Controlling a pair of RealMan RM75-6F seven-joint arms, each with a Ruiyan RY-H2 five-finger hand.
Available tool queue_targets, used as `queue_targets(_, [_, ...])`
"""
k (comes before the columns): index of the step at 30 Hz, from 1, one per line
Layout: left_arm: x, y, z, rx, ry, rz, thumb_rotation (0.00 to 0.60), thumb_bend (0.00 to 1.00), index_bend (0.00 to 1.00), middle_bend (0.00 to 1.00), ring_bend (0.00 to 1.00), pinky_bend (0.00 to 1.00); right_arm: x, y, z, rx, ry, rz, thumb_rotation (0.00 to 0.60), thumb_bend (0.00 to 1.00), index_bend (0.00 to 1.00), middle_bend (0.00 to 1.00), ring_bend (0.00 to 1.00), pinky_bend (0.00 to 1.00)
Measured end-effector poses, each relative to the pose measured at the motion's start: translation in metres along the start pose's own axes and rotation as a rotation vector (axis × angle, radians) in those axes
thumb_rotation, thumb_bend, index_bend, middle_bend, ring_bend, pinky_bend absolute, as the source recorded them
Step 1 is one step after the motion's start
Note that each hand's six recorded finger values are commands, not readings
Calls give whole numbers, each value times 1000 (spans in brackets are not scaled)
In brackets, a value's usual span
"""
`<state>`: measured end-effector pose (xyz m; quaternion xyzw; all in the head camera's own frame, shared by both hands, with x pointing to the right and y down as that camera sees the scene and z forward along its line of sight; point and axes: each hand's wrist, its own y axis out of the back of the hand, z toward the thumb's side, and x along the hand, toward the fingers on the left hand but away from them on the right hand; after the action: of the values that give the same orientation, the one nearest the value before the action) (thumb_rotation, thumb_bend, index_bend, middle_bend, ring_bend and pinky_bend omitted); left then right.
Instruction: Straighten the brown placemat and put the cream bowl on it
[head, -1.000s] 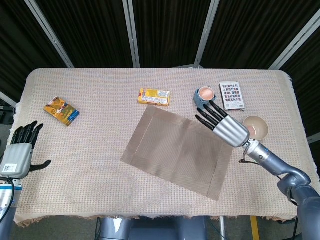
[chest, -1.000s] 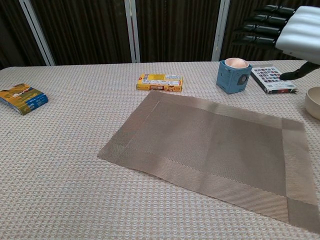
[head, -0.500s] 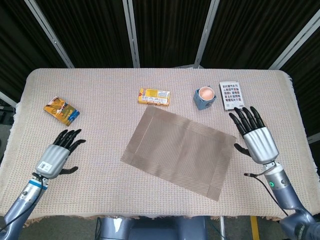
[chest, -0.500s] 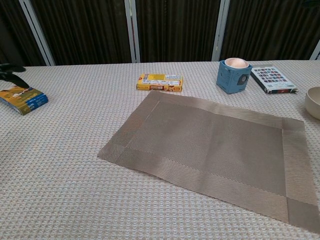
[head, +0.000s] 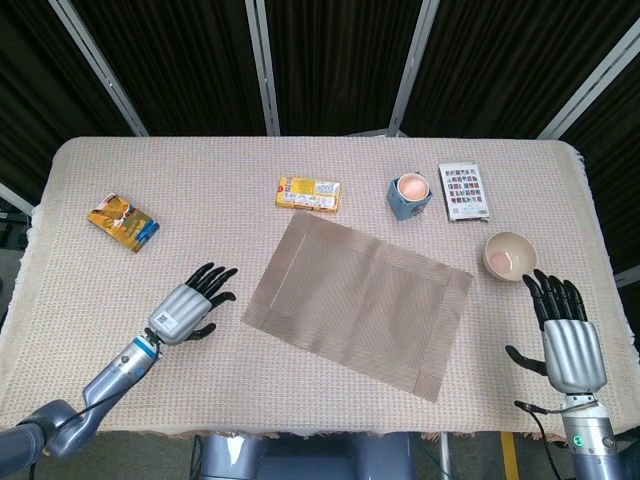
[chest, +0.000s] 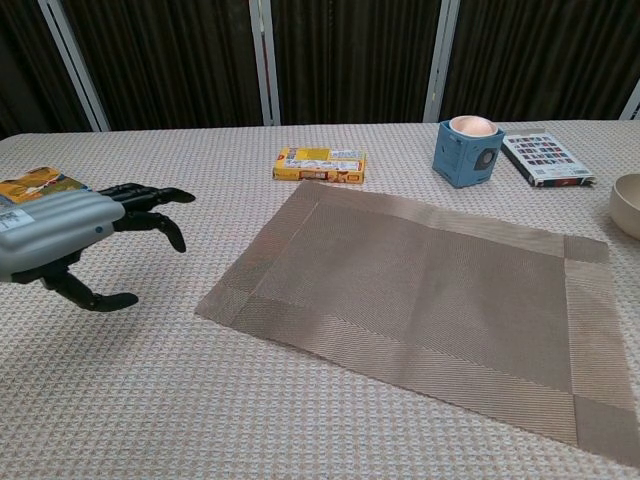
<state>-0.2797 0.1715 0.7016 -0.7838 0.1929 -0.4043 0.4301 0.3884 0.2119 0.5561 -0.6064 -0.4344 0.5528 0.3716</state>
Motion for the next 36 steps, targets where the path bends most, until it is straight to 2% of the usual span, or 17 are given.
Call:
queue_targets(7, [20, -22, 1, 19, -9, -10, 600, 274, 293, 0, 0, 0, -4, -1, -5, -3, -17, -4, 600, 0, 0, 0, 0, 0])
queue_targets(15, [35, -35, 6, -14, -25, 12, 600, 273, 292, 0, 0, 0, -9, 2, -9, -14, -29, -11, 600, 0, 0, 0, 0, 0])
queue_targets(24, [47, -38, 19, -19, -66, 29, 600, 273, 291, 0, 0, 0, -10, 7, -12, -23, -39, -24, 600, 0, 0, 0, 0, 0])
queue_targets(36, [48, -44, 15, 9, -52, 6, 600, 273, 291, 0, 0, 0, -11, 14, -14, -36, -45, -41, 600, 0, 0, 0, 0, 0])
